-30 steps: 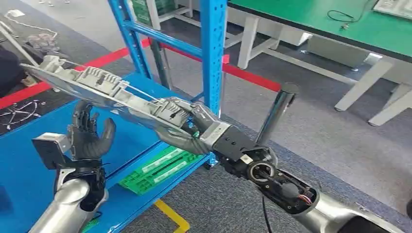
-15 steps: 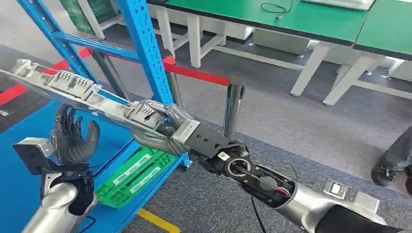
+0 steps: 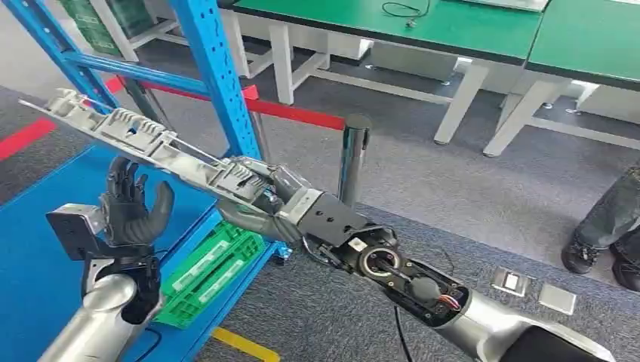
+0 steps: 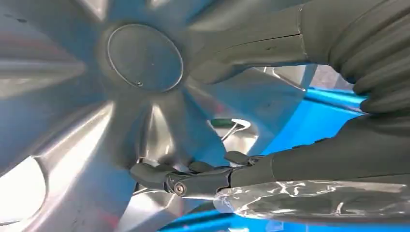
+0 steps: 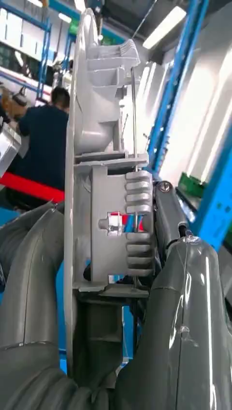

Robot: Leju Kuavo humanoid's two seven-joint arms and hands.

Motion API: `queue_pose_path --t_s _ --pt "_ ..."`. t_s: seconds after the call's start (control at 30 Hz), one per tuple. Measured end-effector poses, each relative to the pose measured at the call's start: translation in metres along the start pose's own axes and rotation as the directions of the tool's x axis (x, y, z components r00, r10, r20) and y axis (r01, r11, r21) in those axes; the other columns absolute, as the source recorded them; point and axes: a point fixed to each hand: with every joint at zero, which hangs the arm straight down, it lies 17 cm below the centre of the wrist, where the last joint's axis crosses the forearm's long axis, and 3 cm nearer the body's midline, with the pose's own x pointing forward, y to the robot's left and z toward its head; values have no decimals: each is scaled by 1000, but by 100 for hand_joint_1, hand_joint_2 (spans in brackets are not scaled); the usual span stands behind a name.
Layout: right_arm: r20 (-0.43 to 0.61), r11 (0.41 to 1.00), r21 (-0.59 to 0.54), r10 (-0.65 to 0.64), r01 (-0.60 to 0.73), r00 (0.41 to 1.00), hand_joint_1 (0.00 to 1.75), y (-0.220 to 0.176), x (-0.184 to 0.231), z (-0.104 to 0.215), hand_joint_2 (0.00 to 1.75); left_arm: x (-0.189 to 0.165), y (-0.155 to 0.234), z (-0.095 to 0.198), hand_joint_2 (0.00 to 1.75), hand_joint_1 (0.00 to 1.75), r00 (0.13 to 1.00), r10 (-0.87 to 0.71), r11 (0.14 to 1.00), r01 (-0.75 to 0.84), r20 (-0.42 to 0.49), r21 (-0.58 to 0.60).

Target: Take the parts from the cabinet and place them on the table.

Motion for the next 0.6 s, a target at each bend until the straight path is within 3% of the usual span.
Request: queue_pose_path --t_s 0.6 --pt "-7 1000 11 -12 12 1000 175 8 -9 -3 175 -6 6 1 175 0 1000 -13 1000 13 -11 -4"
